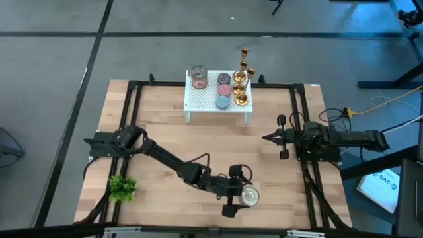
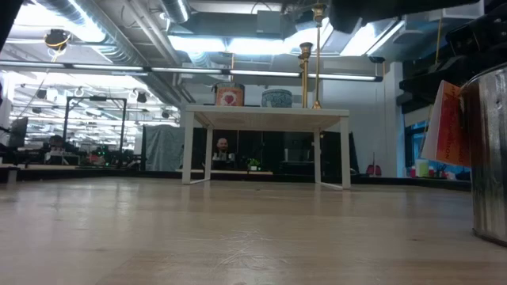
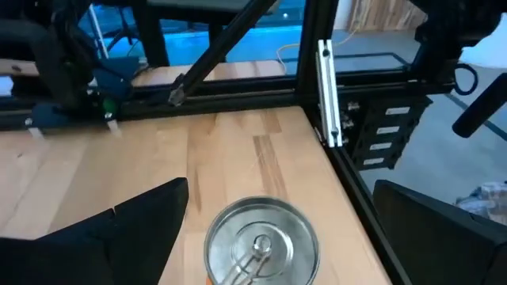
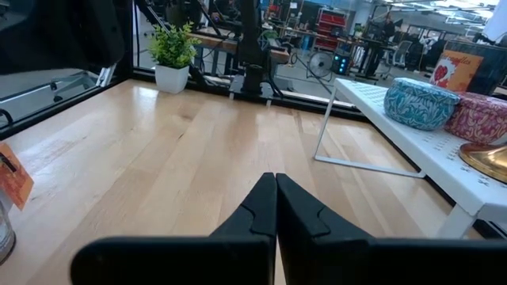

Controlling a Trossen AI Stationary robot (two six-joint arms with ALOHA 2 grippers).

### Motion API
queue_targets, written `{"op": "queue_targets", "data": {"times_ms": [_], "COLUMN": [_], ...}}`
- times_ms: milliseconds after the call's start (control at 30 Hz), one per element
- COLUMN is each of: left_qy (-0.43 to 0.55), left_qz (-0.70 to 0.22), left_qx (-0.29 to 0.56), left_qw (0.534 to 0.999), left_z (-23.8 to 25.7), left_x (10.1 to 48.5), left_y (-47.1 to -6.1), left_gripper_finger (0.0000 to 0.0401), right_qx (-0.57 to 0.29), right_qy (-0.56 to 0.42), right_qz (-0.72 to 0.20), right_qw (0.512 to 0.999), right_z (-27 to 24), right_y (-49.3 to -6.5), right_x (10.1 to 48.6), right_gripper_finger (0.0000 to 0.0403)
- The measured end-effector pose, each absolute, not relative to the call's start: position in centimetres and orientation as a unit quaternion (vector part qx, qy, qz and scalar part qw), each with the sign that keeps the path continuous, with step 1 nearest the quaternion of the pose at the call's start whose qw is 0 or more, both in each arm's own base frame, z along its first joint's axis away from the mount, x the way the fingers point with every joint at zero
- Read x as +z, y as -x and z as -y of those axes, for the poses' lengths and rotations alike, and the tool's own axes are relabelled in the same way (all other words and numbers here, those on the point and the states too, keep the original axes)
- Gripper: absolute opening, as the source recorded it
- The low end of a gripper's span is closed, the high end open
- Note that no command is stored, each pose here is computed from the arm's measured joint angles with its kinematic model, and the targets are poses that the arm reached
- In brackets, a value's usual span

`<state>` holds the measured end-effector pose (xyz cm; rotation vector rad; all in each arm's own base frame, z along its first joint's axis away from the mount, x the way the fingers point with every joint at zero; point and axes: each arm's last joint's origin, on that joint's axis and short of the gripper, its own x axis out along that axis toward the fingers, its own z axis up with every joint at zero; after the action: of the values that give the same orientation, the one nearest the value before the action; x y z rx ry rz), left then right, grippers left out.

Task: Pick & Place candle stick holders
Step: Put the orange scented candle on the shelf and align it with the other orange scented candle

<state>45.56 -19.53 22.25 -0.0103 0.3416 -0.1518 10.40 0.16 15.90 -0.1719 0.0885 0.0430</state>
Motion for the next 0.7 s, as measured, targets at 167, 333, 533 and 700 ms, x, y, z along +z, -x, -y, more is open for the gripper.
{"op": "queue_targets", "data": {"times_ms": [167, 333, 533, 700], "left_qy": [-0.013, 0.001, 0.006, 0.013], "left_qz": [-0.159, -0.205, -0.168, -0.179], "left_qx": [-0.087, -0.087, -0.063, -0.065], "left_qw": [0.983, 0.975, 0.984, 0.982], "left_z": [19.9, 20.0, 18.7, 18.3], "left_x": [21.9, 19.1, 18.9, 16.9], "left_y": [-45.7, -46.1, -47.2, -47.8], "left_gripper_finger": [0.0400, 0.0400, 0.0400, 0.0400], "right_qx": [0.021, 0.022, 0.022, 0.021], "right_qy": [0.086, 0.086, 0.086, 0.086], "right_qz": [-0.044, -0.044, -0.044, -0.044], "right_qw": [0.995, 0.995, 0.995, 0.995], "right_z": [-0.2, -0.2, -0.2, -0.2], "right_y": [-10.4, -10.4, -10.4, -10.4], "right_x": [15.9, 15.9, 15.9, 15.9], "right_gripper_finger": [0.0001, 0.0001, 0.0001, 0.0001]}}
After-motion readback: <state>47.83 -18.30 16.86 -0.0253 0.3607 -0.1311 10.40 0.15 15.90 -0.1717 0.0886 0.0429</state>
